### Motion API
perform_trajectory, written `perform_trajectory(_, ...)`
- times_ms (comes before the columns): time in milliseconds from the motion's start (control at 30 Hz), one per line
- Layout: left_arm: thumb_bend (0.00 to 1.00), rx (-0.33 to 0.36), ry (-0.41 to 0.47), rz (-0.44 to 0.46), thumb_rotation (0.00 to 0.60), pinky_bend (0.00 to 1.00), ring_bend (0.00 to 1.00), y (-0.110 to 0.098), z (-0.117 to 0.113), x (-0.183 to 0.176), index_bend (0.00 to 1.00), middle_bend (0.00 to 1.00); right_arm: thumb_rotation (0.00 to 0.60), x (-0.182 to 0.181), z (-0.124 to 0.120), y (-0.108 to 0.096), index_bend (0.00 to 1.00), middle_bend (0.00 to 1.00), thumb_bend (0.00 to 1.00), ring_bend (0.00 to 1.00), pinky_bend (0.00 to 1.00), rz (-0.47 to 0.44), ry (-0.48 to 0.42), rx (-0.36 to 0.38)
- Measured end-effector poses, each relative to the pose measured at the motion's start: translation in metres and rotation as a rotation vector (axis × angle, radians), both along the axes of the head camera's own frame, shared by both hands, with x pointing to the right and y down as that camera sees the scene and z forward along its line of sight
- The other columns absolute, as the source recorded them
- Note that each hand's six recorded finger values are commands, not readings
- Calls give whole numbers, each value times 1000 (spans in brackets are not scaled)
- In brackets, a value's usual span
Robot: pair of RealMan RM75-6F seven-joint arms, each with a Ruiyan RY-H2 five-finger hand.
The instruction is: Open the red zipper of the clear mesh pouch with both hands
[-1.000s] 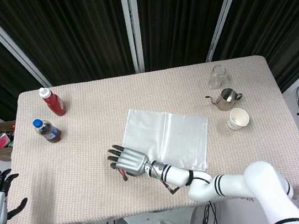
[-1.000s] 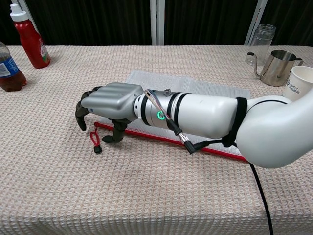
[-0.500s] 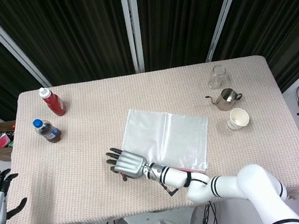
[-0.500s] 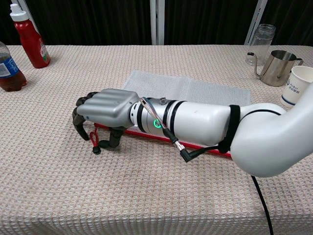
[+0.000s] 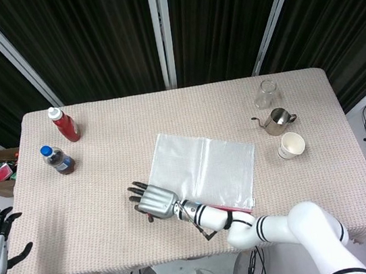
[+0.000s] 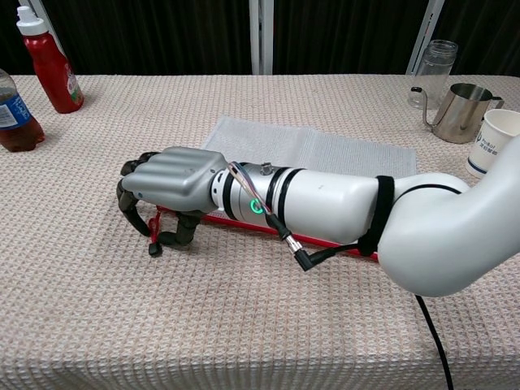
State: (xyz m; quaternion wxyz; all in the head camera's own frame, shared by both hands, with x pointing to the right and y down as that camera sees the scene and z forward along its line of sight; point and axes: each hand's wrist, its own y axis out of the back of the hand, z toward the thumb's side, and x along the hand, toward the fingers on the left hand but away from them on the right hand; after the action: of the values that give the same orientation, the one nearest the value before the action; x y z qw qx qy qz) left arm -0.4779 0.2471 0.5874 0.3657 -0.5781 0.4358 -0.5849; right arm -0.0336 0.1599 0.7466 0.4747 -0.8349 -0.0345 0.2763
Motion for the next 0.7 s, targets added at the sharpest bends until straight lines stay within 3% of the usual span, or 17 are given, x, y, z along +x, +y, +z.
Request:
perform_trajectory(300,163,0,2,-2,600,135,104,0,0,-1,256,143,600,-4,-1,1,647,239,380,0,0,-1,-17,15)
perform_trajectory(467,163,-7,13,4,600,135,104,-1,2,0,256,143,600,-5,-8,0,752,263,449,0,0,-1,-54,44)
perform_trajectory(700,162,-44,93,17,600,135,104,-8,14,8,256,144,600,0,-24,0,886,318,477,11,0,2,-132,84)
